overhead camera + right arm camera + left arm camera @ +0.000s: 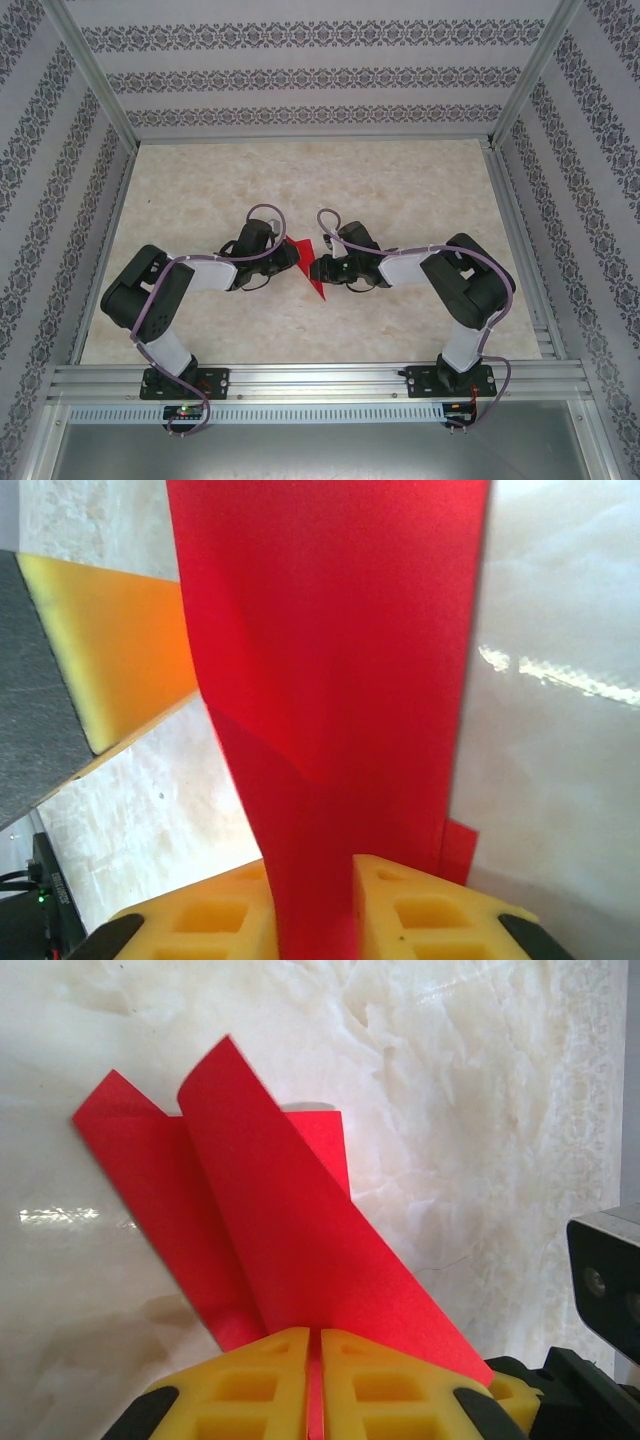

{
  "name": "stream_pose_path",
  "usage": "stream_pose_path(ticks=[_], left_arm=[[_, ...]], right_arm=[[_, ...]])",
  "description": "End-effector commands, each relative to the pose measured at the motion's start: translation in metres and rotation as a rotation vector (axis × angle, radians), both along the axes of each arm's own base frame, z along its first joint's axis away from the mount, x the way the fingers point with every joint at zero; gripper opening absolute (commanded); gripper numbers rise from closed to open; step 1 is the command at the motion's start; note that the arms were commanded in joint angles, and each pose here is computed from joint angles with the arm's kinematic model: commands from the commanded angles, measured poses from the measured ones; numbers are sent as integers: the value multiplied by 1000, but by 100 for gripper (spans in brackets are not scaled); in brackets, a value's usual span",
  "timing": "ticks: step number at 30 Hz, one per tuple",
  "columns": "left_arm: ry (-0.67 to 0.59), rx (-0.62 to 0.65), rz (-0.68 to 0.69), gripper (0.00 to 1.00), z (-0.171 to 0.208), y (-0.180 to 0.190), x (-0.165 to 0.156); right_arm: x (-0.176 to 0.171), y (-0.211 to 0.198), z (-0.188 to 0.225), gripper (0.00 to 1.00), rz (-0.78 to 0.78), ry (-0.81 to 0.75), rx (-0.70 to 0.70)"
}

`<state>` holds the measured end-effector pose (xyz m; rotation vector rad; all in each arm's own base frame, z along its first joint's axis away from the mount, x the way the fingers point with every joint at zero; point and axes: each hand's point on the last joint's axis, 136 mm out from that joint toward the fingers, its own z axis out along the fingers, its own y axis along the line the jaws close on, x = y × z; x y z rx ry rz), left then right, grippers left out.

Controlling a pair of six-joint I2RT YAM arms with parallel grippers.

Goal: Fold a paper plane with a square sheet of paper (pick it up from the middle)
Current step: Fold the wing for the fifth time at the center of the table.

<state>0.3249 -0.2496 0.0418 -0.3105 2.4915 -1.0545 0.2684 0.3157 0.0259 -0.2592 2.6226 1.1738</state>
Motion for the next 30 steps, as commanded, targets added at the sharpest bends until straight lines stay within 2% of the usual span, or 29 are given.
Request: stream_pose_path(ticks=[1, 5, 12, 20, 30], left_arm=[[-10, 14, -17, 12, 3, -4, 0], [-27, 22, -31, 12, 10, -1, -5], [-86, 24, -59, 14, 18, 6, -19], [-133, -56, -103, 14, 25, -2, -27], [-149, -65, -115, 14, 29, -9, -20]], right_arm=[[4, 5, 7, 19, 13, -37, -1], [5, 11, 13, 12, 30, -31, 34], [3, 16, 18, 6, 62, 3, 80], [2, 26, 22, 4, 98, 64, 142], [0, 27, 10, 6, 112, 103, 131]])
